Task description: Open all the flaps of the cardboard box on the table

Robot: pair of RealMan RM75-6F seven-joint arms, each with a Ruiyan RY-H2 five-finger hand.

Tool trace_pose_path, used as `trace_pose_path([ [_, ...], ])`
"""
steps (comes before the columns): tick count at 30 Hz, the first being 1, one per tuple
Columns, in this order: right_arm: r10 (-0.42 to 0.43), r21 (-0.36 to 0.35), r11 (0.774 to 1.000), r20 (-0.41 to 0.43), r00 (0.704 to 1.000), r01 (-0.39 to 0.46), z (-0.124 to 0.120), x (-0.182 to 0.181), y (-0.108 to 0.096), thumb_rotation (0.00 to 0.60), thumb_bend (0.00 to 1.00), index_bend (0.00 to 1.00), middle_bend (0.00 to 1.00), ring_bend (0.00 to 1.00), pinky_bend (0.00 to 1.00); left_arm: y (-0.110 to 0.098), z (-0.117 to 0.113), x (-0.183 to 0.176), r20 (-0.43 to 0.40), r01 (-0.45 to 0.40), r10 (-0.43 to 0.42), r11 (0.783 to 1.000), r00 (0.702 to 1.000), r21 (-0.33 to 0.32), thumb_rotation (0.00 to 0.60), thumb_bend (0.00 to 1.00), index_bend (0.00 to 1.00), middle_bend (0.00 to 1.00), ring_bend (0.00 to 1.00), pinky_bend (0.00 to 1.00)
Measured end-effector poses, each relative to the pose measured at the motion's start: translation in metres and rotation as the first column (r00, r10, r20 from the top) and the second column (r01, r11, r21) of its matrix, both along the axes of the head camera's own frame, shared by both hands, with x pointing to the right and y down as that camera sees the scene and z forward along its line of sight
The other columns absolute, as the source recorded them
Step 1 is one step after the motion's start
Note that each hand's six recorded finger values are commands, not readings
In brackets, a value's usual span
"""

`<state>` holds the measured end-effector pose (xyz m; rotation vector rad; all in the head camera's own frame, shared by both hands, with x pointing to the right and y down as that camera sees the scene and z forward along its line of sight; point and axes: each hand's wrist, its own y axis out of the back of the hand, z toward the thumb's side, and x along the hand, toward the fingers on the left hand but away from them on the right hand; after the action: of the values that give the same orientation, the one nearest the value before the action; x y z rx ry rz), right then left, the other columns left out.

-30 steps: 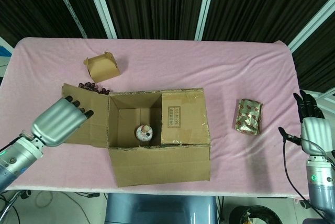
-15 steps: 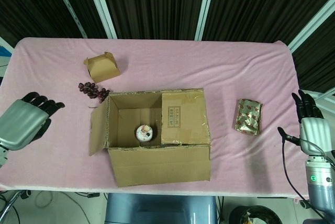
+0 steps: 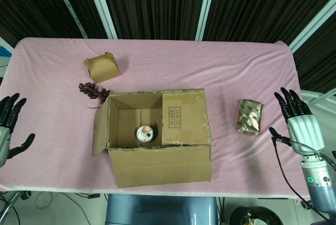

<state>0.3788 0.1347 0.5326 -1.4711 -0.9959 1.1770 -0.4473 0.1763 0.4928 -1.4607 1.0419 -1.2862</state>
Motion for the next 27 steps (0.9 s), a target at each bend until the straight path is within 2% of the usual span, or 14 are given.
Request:
trace_pose_path([
  [7,-0.152,0.029,0.988,-0.053,0.987,0.154,-0.018,-0.042,-0.023,0.600,0.28,0.00,0.00,0.00,0.23,0.024,0.020,-0.026,0.025,0.065,-0.066,0.996,0.997,0.059,0.600,0.25,0.00,0.00,0.00,0.00],
  [11,-0.249,0.030,0.967,-0.085,0.965,0.252,-0.025,-0.074,-0.037,0.600,0.36,0.00,0.01,0.00,0.23,0.028,0.029,-0.034,0.000,0.086,-0.086,0.994,0.996,0.063,0.600,0.25,0.00,0.00,0.00,0.00],
  [16,-0.383,-0.012,0.923,-0.128,0.915,0.384,-0.025,-0.118,-0.049,0.600,0.53,0.03,0.08,0.01,0.23,0.029,0.035,-0.037,-0.032,0.100,-0.099,0.994,0.995,0.045,0.600,0.25,0.00,0.00,0.00,0.00],
  [20,-0.506,-0.060,0.862,-0.163,0.847,0.503,-0.020,-0.159,-0.054,0.600,0.63,0.05,0.11,0.04,0.23,0.028,0.039,-0.040,-0.063,0.120,-0.119,0.992,0.991,0.022,0.600,0.25,0.00,0.00,0.00,0.00],
  [22,-0.582,-0.088,0.812,-0.179,0.793,0.576,-0.015,-0.187,-0.054,0.600,0.70,0.05,0.11,0.04,0.23,0.028,0.041,-0.041,-0.069,0.125,-0.124,0.992,0.990,0.009,0.600,0.25,0.00,0.00,0.00,0.00],
  [23,-0.600,-0.096,0.799,-0.182,0.779,0.593,-0.014,-0.194,-0.053,0.600,0.75,0.05,0.11,0.04,0.23,0.028,0.041,-0.042,-0.072,0.126,-0.125,0.992,0.990,0.001,0.600,0.25,0.00,0.00,0.00,0.00],
  [27,-0.713,-0.152,0.701,-0.201,0.672,0.697,0.000,-0.238,-0.047,0.600,0.91,0.05,0.11,0.04,0.23,0.028,0.043,-0.042,-0.076,0.120,-0.121,0.993,0.990,-0.020,0.600,0.25,0.00,0.00,0.00,0.00],
])
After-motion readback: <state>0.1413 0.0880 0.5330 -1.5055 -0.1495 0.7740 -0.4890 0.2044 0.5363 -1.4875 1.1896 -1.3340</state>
